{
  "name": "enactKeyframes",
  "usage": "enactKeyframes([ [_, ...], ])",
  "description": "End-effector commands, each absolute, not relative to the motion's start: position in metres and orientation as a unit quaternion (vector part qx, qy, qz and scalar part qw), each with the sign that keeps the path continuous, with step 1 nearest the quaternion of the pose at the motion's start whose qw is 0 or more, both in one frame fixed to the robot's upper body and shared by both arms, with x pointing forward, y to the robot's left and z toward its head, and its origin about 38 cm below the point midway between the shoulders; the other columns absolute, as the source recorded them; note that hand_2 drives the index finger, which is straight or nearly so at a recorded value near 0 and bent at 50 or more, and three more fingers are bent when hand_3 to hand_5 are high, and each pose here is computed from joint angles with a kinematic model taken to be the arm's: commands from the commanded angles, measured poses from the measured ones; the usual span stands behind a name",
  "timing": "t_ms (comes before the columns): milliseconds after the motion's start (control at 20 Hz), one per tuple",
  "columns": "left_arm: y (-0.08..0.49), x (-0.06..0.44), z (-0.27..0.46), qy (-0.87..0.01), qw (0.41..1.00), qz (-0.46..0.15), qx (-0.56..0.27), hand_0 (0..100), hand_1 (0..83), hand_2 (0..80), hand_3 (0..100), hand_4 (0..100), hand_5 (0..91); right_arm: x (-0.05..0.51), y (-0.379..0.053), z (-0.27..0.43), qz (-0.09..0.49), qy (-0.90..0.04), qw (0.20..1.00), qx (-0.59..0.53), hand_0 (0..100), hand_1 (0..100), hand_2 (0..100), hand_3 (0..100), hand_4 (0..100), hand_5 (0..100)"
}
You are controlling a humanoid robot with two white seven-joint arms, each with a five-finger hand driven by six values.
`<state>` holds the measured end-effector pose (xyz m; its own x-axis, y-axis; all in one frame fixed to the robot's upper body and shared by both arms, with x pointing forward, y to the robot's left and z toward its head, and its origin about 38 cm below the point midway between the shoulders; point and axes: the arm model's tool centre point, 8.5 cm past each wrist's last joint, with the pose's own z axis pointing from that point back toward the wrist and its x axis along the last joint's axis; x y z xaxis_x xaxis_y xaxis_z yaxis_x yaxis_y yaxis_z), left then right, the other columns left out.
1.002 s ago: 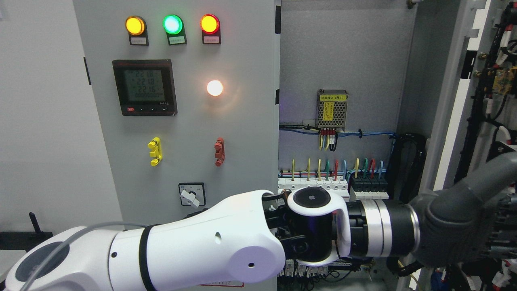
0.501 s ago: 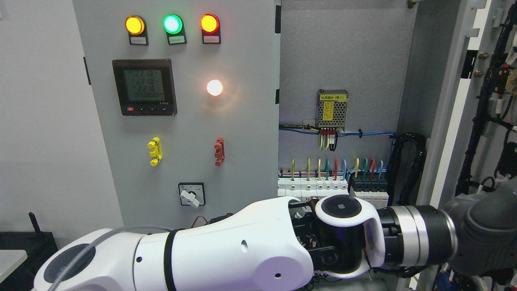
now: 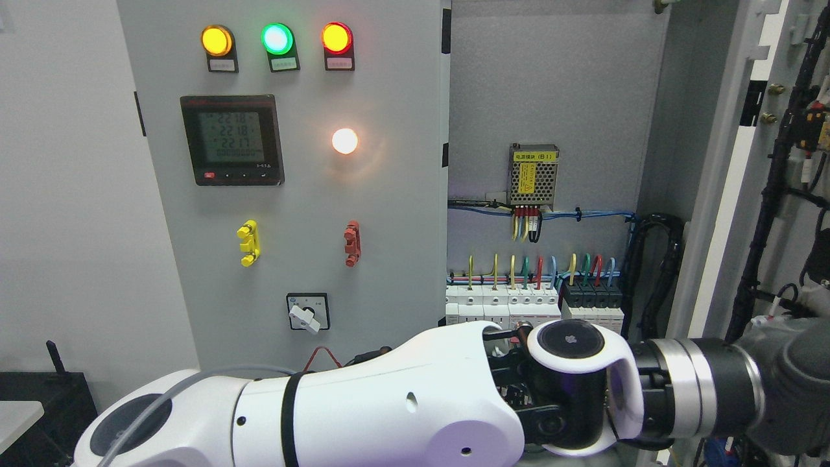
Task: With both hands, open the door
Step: 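Withdraw the left hand from the door back toward the body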
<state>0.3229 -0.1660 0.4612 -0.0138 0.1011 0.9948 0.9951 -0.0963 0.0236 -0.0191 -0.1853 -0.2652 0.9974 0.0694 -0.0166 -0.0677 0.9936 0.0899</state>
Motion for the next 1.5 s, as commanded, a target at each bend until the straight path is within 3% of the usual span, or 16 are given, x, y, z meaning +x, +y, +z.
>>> enactKeyframes([
  [0,-0.170,0.328,0.459,-0.507,0.449,-0.505,-0.535,0,0.0,0.0,0,0,0.0,-0.019,-0.185,-0.265,0.036,0.010,0.998,0.045,38,0,0,0,0,0],
  [701,-0.134,0.363,0.450,-0.528,0.470,-0.484,-0.517,0,0.0,0.0,0,0,0.0,-0.019,-0.185,-0.265,0.036,0.010,0.998,0.045,38,0,0,0,0,0],
  [1152,0.028,0.395,0.442,-0.537,0.471,-0.475,-0.514,0,0.0,0.0,0,0,0.0,-0.020,-0.186,-0.265,0.036,0.011,0.998,0.044,38,0,0,0,0,0],
  [1452,0.135,0.403,0.388,-0.554,0.489,-0.448,-0.503,0,0.0,0.0,0,0,0.0,-0.020,-0.185,-0.265,0.036,0.011,0.998,0.045,38,0,0,0,0,0],
])
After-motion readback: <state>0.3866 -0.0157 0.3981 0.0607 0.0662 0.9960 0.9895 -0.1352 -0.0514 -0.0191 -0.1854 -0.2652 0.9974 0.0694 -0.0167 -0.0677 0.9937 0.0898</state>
